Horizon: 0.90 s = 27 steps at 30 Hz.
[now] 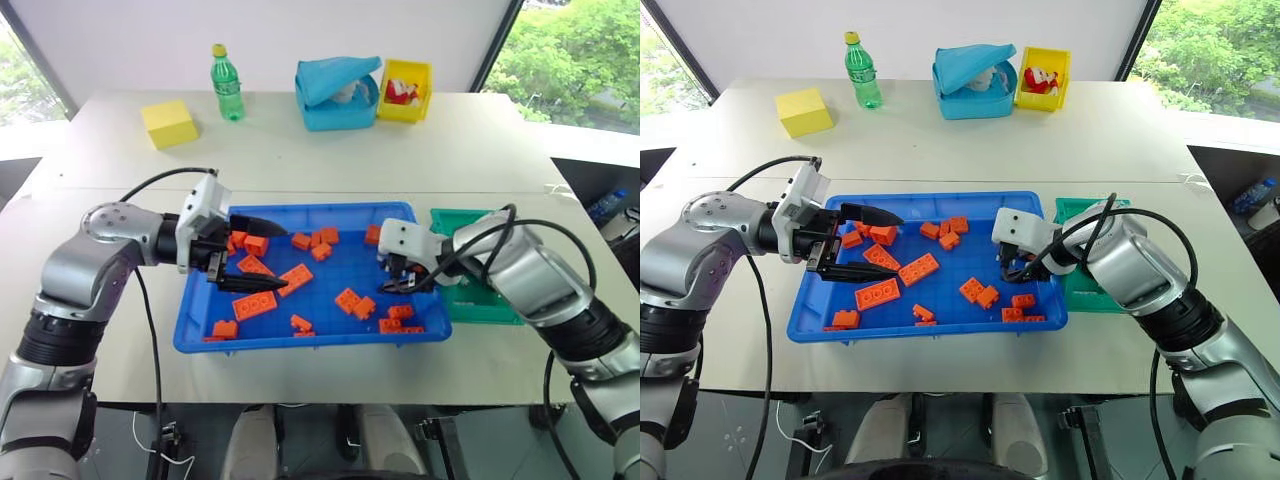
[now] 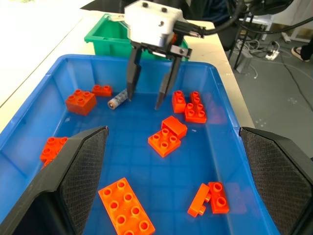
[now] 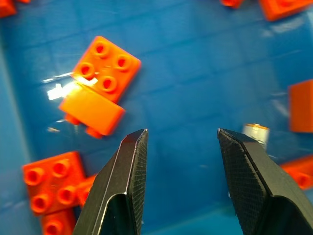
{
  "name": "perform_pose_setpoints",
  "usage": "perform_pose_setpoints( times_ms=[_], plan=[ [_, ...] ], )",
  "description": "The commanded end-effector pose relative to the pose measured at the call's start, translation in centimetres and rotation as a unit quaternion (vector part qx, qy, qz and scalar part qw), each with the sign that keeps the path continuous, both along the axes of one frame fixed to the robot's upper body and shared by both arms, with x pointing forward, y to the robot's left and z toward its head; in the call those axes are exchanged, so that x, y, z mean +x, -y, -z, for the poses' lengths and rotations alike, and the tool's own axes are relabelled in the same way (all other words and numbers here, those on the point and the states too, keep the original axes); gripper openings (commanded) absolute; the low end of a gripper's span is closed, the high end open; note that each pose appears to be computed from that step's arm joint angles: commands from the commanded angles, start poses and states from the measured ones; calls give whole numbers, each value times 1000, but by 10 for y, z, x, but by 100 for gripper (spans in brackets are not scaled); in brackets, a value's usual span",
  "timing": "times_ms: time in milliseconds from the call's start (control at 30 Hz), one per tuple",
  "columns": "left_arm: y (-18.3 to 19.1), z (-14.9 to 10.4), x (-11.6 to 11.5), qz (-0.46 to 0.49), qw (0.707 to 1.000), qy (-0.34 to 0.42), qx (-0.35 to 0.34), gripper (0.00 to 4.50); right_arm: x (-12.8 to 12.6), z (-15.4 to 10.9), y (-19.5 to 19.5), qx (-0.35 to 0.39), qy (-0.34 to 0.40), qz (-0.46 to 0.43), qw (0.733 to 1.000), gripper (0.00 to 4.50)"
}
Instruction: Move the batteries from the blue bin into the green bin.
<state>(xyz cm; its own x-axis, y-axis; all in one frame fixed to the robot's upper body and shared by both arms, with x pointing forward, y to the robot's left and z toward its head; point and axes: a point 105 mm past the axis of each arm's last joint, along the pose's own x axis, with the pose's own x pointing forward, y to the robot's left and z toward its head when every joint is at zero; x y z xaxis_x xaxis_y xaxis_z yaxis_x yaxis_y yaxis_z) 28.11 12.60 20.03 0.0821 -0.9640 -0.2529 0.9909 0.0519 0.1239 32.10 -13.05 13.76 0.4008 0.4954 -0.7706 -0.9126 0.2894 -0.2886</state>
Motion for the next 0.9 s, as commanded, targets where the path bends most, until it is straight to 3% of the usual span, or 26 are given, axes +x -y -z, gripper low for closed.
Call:
perform_pose_setpoints(
  times_ms=[33, 333, 600, 900],
  plan=[
    [1, -10, 0, 4, 1000, 25, -4, 450, 14, -14, 4, -11, 43, 18, 999, 229],
    [4, -10, 1, 6, 1000, 26, -7, 450, 39, -4, -3, -51, 59, 25, 997, 229],
    [0, -11, 0, -6, 1000, 28, -11, 450, 27, 17, -2, -70, 8, -2, 997, 229],
    [-1, -11, 0, -11, 1000, 27, -12, 450, 23, 17, 4, -75, 3, 4, 997, 229]
  ],
)
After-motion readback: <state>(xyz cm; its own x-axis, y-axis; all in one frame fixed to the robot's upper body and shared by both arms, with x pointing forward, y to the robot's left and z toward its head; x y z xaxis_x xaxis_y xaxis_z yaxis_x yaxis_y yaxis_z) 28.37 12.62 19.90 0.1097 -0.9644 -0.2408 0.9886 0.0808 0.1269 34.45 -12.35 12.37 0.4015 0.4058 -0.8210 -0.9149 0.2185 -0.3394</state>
